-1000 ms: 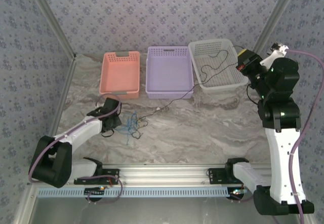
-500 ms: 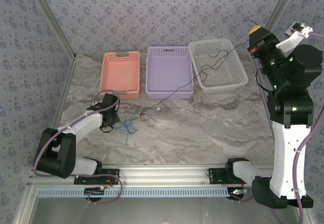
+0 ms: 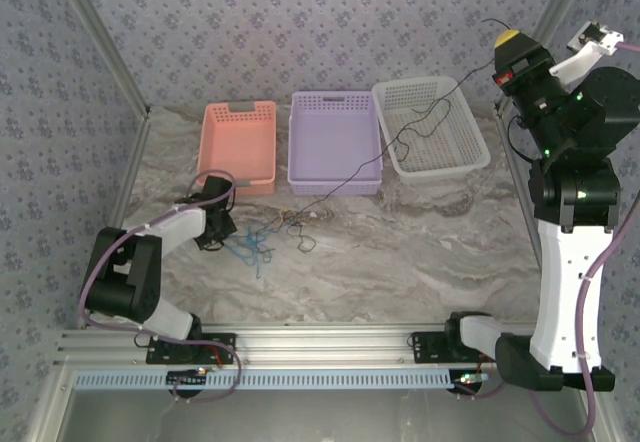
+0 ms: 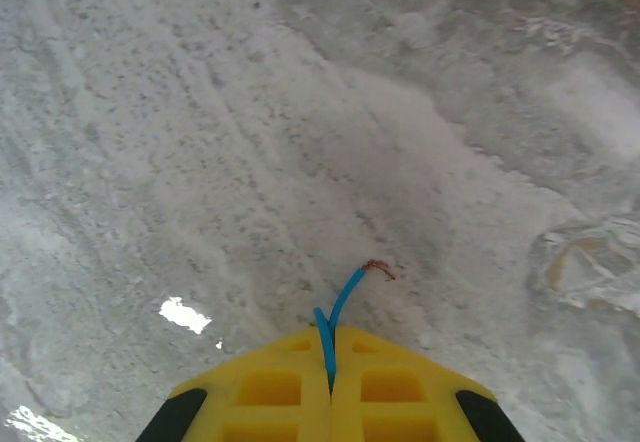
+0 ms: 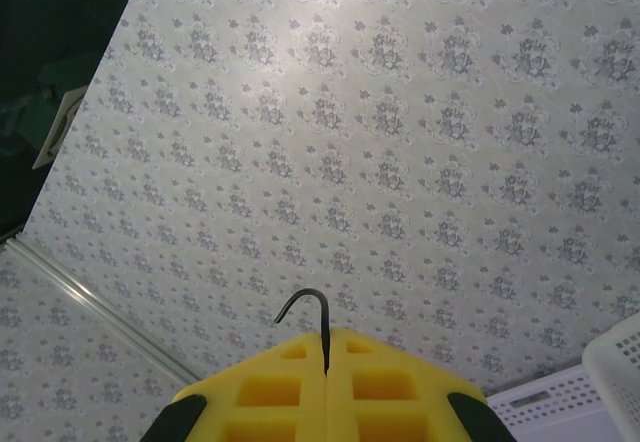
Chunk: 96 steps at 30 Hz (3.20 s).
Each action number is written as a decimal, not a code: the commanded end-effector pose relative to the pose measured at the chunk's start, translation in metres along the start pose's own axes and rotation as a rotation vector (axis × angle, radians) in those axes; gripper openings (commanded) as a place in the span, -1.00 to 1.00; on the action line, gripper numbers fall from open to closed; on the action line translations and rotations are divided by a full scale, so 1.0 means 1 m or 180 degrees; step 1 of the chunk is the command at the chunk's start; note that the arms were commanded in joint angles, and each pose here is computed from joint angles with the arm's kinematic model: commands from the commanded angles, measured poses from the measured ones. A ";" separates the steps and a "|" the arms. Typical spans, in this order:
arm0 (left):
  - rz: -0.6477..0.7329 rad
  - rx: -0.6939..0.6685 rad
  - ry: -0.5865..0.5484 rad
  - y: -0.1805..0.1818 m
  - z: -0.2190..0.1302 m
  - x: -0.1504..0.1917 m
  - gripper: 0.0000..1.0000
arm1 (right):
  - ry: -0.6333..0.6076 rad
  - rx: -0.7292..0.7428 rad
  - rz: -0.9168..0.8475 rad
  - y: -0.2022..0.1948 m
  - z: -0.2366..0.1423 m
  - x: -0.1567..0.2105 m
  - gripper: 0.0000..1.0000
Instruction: Untangle the cables
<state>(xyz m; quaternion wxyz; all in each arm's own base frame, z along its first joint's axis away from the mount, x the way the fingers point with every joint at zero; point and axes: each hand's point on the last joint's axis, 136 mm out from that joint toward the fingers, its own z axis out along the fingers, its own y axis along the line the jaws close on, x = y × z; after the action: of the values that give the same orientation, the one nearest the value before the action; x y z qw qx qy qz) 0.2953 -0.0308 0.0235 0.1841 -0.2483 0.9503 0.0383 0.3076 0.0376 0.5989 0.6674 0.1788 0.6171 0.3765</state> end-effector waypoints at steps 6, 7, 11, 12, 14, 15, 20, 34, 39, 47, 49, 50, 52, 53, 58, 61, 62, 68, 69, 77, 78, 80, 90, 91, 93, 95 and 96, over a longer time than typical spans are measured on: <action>0.0048 0.0610 -0.0405 -0.025 -0.069 -0.023 -1.00 | 0.0947 0.0126 0.0012 -0.039 0.011 0.105 -1.00; 0.0050 0.0598 -0.0449 -0.023 -0.076 -0.026 -1.00 | 0.1028 0.0250 0.0026 -0.053 0.008 0.120 -1.00; 0.0027 0.0524 -0.0552 -0.012 -0.091 -0.039 -1.00 | 0.1274 0.0791 0.0149 -0.121 -0.012 0.173 -1.00; 0.0002 0.0509 -0.0557 -0.009 -0.092 -0.043 -1.00 | 0.1324 0.0930 0.0171 -0.138 -0.018 0.185 -1.00; -0.0036 0.0466 -0.0574 -0.003 -0.094 -0.048 -1.00 | 0.1449 0.1216 0.0201 -0.174 -0.031 0.210 -1.00; -0.0072 0.0460 -0.0578 0.000 -0.095 -0.051 -1.00 | 0.1504 0.1375 0.0202 -0.192 -0.037 0.222 -1.00; -0.0139 0.0623 -0.0612 -0.001 -0.104 -0.055 -1.00 | 0.1799 0.2035 0.0307 -0.264 -0.066 0.278 -1.00; -0.0147 0.1314 -0.0592 -0.030 -0.127 -0.051 -1.00 | 0.2341 0.2290 -0.0293 -0.296 -0.113 0.350 0.16; -0.0171 0.1368 -0.0579 -0.033 -0.129 -0.051 -1.00 | 0.2196 0.2003 -0.0902 -0.246 -0.107 0.328 0.24; -0.0172 0.1358 -0.0575 -0.031 -0.129 -0.049 -1.00 | 0.3136 0.0368 -0.1397 -0.123 -0.090 0.448 0.10; -0.0169 0.1348 -0.0557 -0.031 -0.127 -0.048 -1.00 | 0.3524 0.0030 -0.1417 -0.099 -0.094 0.498 0.07; -0.0167 0.1348 -0.0554 -0.031 -0.127 -0.048 -1.00 | 0.3678 -0.0096 -0.1440 -0.089 -0.096 0.520 0.06; -0.0167 0.1345 -0.0540 -0.030 -0.127 -0.047 -1.00 | 0.3817 -0.0180 -0.1544 -0.082 -0.095 0.549 0.06; -0.0166 0.1343 -0.0542 -0.030 -0.127 -0.047 -1.00 | 0.3863 -0.0228 -0.1552 -0.079 -0.093 0.562 0.08; -0.0160 0.1336 -0.0533 -0.030 -0.126 -0.046 -1.00 | 0.4008 -0.0342 -0.1491 -0.081 -0.080 0.605 0.06; -0.0161 0.1330 -0.0530 -0.029 -0.126 -0.046 -1.00 | 0.4087 -0.0334 -0.1458 -0.085 -0.076 0.624 -0.01; -0.0158 0.1330 -0.0529 -0.030 -0.126 -0.046 -1.00 | 0.4104 -0.0310 -0.1451 -0.088 -0.074 0.630 -0.02; -0.0156 0.1330 -0.0512 -0.030 -0.125 -0.046 -1.00 | 0.4079 -0.0223 -0.1309 -0.101 -0.058 0.649 -0.03; -0.0155 0.1325 -0.0510 -0.030 -0.124 -0.046 -1.00 | 0.4071 -0.0210 -0.1277 -0.103 -0.055 0.651 -0.03; -0.0141 0.1318 -0.0499 -0.030 -0.123 -0.045 -1.00 | 0.4083 -0.0182 -0.1125 -0.104 -0.038 0.672 -0.22; -0.0142 0.1315 -0.0496 -0.030 -0.122 -0.044 -1.00 | 0.4080 -0.0157 -0.1115 -0.106 -0.037 0.673 -0.29; -0.0138 0.1304 -0.0490 -0.029 -0.121 -0.044 -1.00 | 0.4079 -0.0126 -0.1089 -0.108 -0.037 0.675 -0.53; -0.0186 0.1032 -0.0497 -0.014 -0.111 -0.046 -1.00 | 0.4012 -0.0043 -0.1259 -0.118 -0.065 0.613 -1.00; -0.0200 0.0993 -0.0512 -0.011 -0.110 -0.048 -1.00 | 0.4056 -0.0054 -0.1290 -0.118 -0.071 0.604 -1.00; -0.0220 0.0918 -0.0524 -0.007 -0.106 -0.050 -1.00 | 0.4084 -0.0034 -0.1393 -0.124 -0.079 0.585 -1.00; -0.0232 0.0819 -0.0561 -0.001 -0.103 -0.054 -1.00 | 0.4086 0.0065 -0.1453 -0.133 -0.083 0.562 -1.00; -0.0232 0.0773 -0.0565 0.002 -0.101 -0.054 -1.00 | 0.4050 0.0090 -0.1455 -0.136 -0.082 0.550 -1.00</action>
<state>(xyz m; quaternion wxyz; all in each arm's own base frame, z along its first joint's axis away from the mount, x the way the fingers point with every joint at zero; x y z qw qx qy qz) 0.3078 -0.0342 0.1434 0.3007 -0.2518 0.9147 -0.0975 0.2468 0.3630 0.1093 0.2460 -0.1957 0.9054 0.2854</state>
